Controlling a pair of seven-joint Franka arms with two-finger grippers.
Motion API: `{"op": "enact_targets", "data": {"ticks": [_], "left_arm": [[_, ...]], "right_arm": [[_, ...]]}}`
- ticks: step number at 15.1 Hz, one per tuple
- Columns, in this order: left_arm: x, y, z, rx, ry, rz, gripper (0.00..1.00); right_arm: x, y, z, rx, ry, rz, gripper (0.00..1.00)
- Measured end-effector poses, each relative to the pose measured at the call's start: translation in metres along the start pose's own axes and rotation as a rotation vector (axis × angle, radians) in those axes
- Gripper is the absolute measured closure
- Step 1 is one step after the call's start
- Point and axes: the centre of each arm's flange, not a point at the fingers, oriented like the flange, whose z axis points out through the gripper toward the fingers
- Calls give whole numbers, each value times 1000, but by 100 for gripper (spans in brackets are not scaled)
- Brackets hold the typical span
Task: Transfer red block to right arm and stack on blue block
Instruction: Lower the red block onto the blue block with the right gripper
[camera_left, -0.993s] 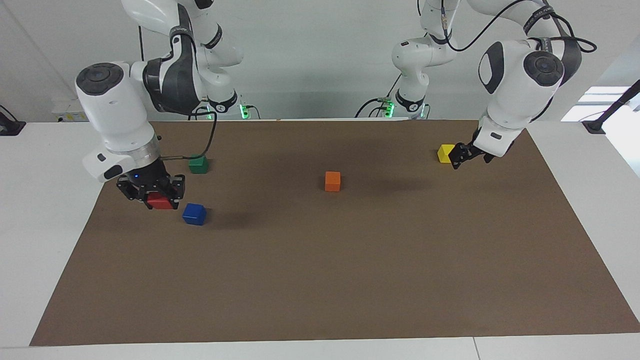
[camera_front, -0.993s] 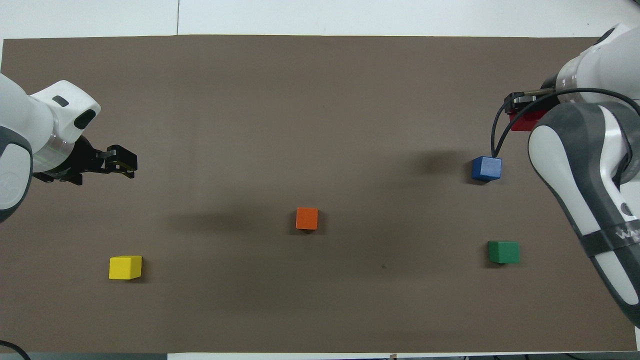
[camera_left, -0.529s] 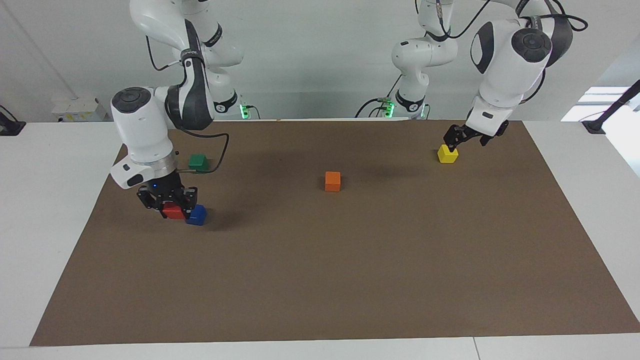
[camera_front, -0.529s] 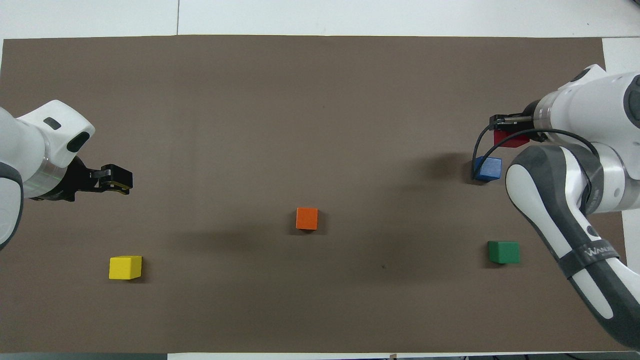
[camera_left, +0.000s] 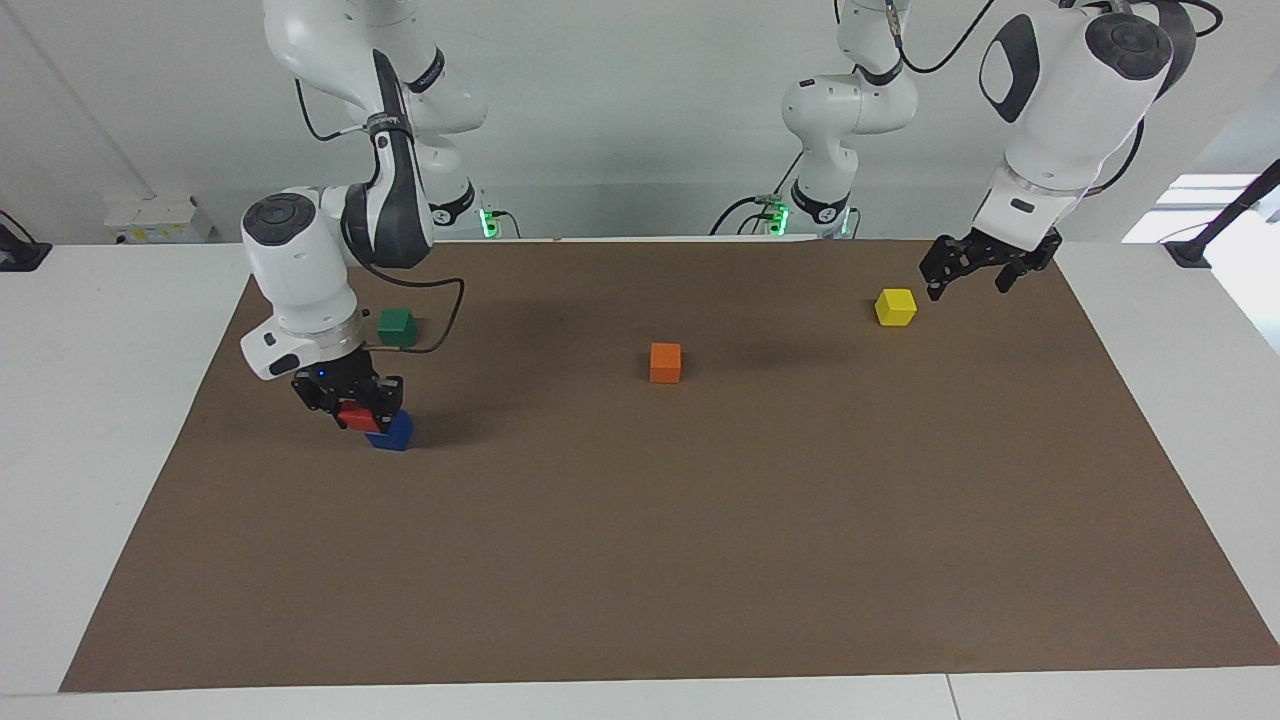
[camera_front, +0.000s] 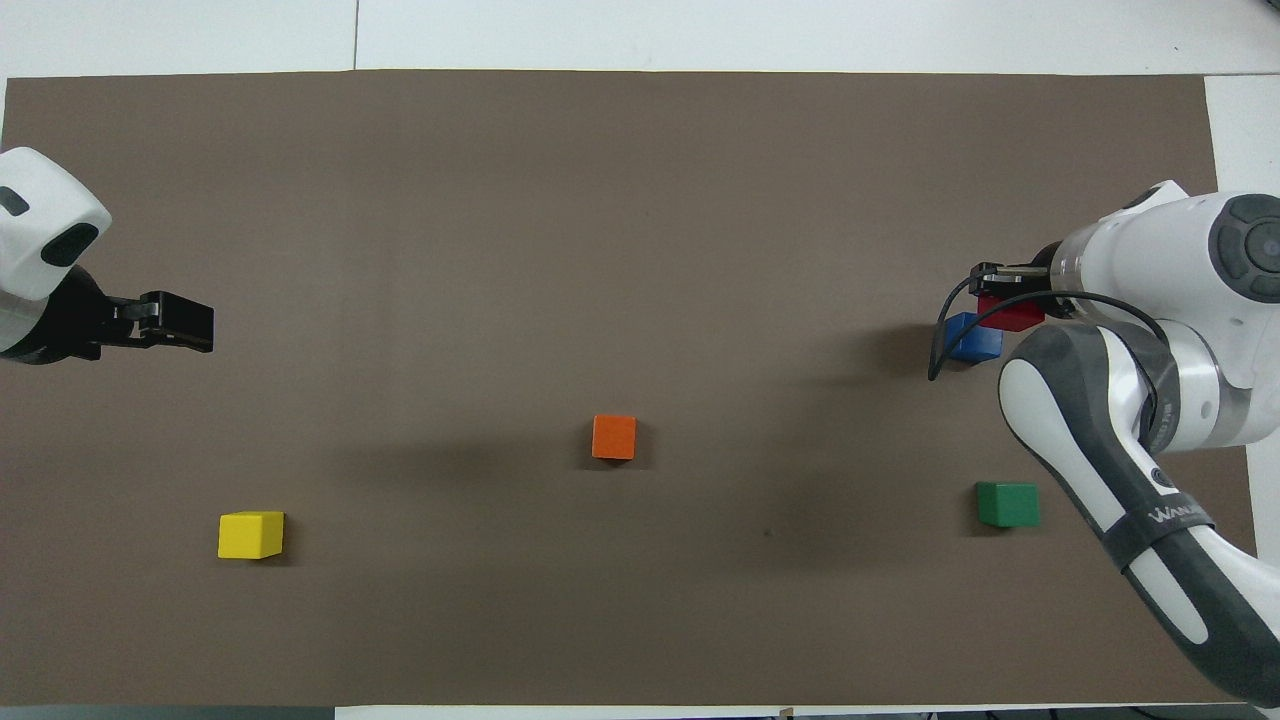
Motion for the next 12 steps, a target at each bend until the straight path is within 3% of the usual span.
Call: {"op": "enact_targets", "data": {"ticks": [12], "left_arm": [[3,6,-6,-36,27,2,0]], "right_arm": [[-10,5,35,-5,-34,25,43]]}}
